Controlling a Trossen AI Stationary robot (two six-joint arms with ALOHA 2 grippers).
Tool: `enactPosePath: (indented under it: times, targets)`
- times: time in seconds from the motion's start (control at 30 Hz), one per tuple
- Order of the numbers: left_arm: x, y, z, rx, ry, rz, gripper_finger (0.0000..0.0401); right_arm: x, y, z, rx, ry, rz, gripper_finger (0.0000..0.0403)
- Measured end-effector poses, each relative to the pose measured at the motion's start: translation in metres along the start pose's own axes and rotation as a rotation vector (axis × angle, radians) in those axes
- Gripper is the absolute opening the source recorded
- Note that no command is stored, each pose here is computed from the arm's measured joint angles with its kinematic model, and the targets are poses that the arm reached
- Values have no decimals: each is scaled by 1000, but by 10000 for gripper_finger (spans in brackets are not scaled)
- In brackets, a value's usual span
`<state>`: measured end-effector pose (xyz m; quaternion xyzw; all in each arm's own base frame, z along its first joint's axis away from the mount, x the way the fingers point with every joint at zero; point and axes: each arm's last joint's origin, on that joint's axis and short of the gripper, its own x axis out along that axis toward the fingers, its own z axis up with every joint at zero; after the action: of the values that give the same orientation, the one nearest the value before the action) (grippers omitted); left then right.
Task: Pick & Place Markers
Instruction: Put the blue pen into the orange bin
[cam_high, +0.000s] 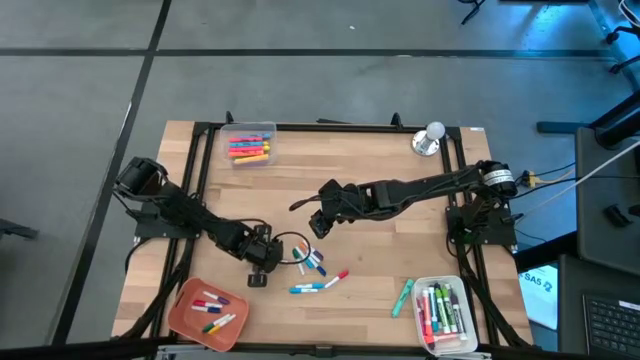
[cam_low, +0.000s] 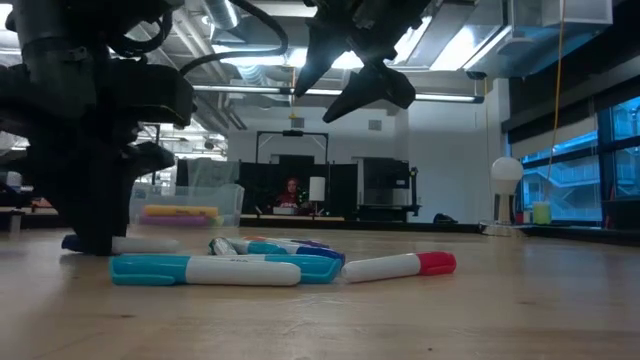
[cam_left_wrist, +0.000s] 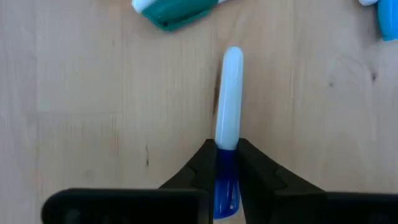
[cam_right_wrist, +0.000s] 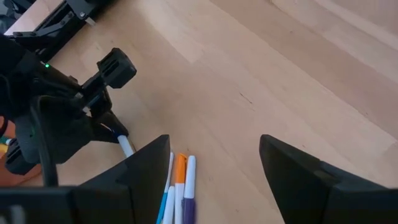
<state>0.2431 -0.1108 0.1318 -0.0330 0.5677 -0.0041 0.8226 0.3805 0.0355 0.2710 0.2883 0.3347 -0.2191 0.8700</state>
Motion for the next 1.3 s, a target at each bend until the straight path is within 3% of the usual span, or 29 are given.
enactPosePath:
  times: [0.2,0.47,0.7,0.93,1.3]
  targets:
    - [-24,2,-2,-27,-17,-45,50,1,-2,5,3,-16,3,247]
    - [-79,1,-17,32,-9,-3,40,2,-3,6,-21,-22,4,247]
    - [-115,-11,-41,62,-17,-93,45,2,-5,9,-29,-28,1,247]
    - [-128,-27,-66,33,82,-184,42,2,-6,9,-32,-29,-1,247]
    - [-132,-42,-74,-58,70,-246,43,6,-17,20,-23,-19,-2,247]
